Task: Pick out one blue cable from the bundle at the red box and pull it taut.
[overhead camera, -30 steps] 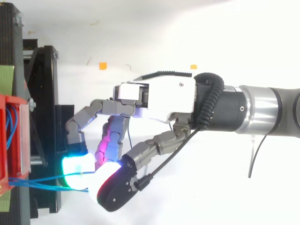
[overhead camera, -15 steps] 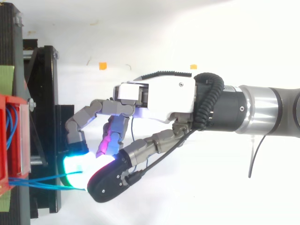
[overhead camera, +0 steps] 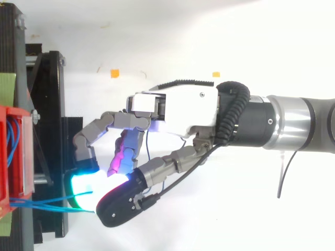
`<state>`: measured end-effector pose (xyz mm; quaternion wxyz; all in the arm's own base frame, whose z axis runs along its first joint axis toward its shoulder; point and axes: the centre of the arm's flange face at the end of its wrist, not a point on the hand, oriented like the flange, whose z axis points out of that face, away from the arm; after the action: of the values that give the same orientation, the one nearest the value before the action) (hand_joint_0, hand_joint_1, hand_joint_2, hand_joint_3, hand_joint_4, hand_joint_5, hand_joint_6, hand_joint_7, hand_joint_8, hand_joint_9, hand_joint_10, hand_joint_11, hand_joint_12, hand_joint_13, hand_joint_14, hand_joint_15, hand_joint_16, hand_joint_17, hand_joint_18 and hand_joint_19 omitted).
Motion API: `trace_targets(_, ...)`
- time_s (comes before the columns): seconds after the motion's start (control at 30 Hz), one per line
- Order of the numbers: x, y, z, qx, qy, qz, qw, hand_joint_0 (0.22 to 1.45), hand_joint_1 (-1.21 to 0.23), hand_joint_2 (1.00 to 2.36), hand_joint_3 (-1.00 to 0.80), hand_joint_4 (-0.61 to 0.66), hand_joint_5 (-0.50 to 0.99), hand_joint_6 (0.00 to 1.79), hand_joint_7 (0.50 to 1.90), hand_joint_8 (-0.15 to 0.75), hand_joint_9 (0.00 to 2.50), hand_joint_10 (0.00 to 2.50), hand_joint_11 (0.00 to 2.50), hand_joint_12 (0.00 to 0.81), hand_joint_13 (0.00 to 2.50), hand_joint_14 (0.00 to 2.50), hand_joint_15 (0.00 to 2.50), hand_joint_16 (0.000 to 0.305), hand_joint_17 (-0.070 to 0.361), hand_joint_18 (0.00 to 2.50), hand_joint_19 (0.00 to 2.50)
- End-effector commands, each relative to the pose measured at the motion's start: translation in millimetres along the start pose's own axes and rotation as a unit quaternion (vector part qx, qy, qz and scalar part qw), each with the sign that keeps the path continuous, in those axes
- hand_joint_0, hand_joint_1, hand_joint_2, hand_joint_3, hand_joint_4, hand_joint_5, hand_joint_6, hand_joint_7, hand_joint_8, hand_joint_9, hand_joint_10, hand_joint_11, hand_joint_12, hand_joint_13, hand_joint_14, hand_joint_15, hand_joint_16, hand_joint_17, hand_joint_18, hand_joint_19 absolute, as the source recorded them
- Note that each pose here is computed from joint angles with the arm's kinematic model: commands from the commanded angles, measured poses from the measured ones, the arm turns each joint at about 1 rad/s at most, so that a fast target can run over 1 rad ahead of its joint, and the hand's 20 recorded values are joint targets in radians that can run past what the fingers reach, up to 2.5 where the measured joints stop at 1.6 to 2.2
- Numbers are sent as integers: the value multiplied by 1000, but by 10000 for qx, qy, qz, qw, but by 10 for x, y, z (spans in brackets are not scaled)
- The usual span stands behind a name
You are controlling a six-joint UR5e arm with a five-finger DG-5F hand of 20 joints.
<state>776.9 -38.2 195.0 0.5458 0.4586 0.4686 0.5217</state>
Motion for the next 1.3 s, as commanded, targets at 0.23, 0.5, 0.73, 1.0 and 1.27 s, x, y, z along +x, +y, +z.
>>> trace_targets(0.23, -32, 225, -130, 406, 38, -139, 9991, 607, -698, 1024, -169, 38, -101, 875, 1132, 354, 1410, 24, 594, 459, 1137, 23, 613, 65, 146, 941, 795)
trace_targets(0.5, -100, 425, -565, 780, -166, -243, 9965, 611, -685, 1024, -172, 40, -101, 877, 1135, 355, 1408, 21, 584, 465, 1137, 24, 608, 65, 146, 939, 796)
trace_targets(0.73, -166, 503, -853, 839, -599, -279, 9943, 614, -680, 1023, -178, 29, -102, 879, 1128, 356, 1399, 23, 584, 463, 1137, 24, 614, 65, 147, 940, 786)
trace_targets(1.0, -213, 467, -902, 1020, -899, -261, 9904, 617, -674, 1022, -182, 20, -104, 881, 1125, 358, 1390, 24, 588, 464, 1130, 24, 614, 65, 147, 933, 786)
trace_targets(1.27, -177, 470, -901, 1014, -991, -263, 9895, 623, -668, 1021, -202, 21, -107, 883, 1114, 354, 1381, 25, 621, 465, 1126, 22, 604, 65, 147, 927, 778)
